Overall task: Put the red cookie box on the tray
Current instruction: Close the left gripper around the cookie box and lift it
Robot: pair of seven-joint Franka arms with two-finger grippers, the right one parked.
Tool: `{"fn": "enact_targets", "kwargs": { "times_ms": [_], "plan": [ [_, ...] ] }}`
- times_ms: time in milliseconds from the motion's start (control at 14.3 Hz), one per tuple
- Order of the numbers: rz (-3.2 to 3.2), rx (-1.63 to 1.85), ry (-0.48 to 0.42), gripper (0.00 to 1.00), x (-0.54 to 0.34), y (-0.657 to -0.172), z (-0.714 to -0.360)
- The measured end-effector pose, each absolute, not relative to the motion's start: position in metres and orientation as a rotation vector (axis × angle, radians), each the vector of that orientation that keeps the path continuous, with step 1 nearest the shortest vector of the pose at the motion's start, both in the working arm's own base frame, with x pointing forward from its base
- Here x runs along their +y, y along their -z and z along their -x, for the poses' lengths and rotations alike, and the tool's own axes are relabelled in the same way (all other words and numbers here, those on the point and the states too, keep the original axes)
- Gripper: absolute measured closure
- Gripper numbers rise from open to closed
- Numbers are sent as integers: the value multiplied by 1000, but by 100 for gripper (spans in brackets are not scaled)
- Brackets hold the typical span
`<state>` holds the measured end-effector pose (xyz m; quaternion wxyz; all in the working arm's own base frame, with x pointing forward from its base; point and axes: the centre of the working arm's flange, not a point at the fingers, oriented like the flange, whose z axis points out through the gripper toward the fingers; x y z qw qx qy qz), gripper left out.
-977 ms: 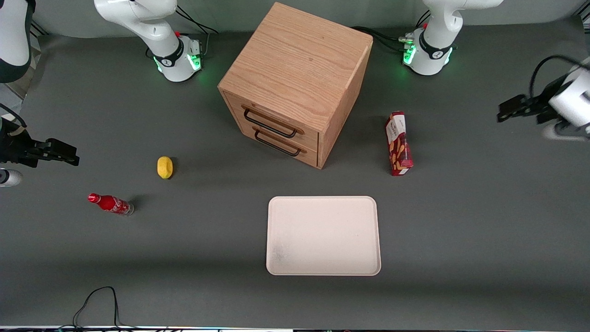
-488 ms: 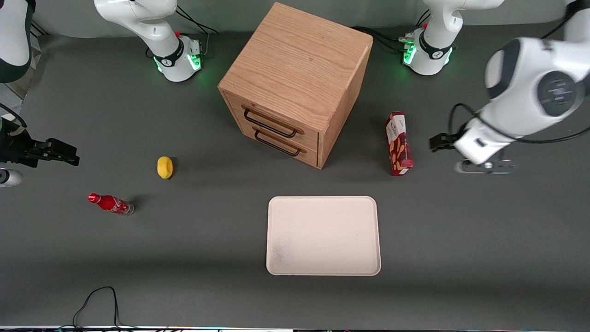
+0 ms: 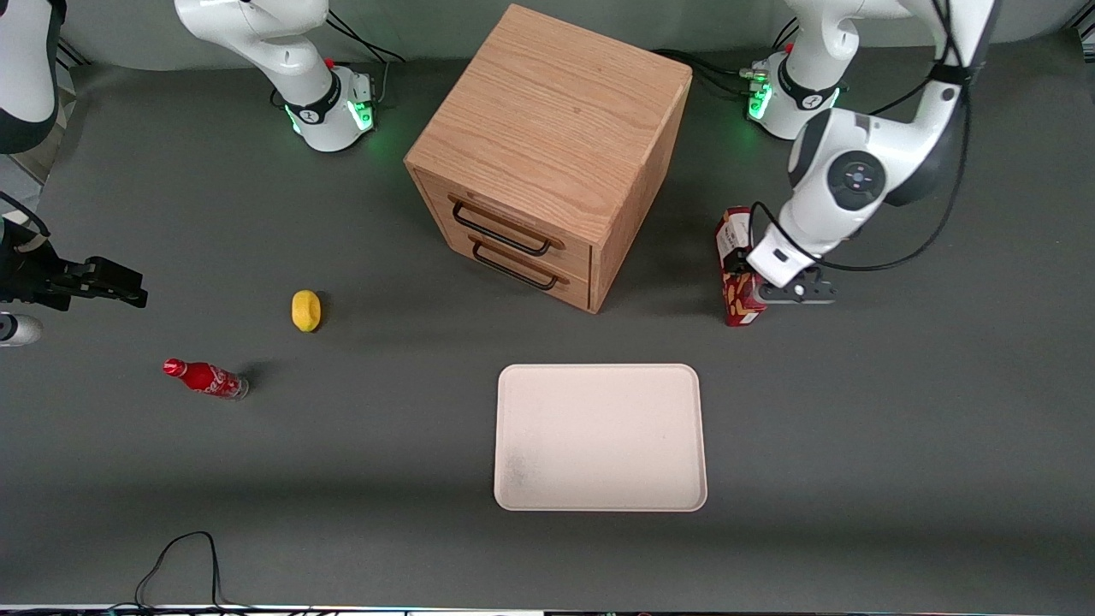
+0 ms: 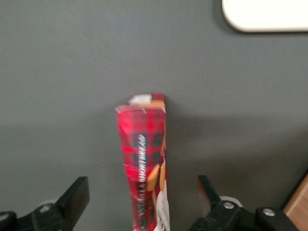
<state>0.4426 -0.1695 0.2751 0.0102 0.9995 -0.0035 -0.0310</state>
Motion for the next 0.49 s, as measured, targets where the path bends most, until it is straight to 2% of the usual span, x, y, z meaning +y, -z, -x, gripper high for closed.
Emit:
{"fn": "enact_targets", "kwargs": {
  "times_ms": [140, 279, 419, 488],
  "plan": [
    [-3124, -25, 104, 0, -172, -252, -417],
    [-3124, -34, 90, 4, -169, -238, -403],
    [-3123, -35, 81, 23, -166, -230, -395],
    [-3123, -37, 83, 39, -166, -229, -394]
  ]
}}
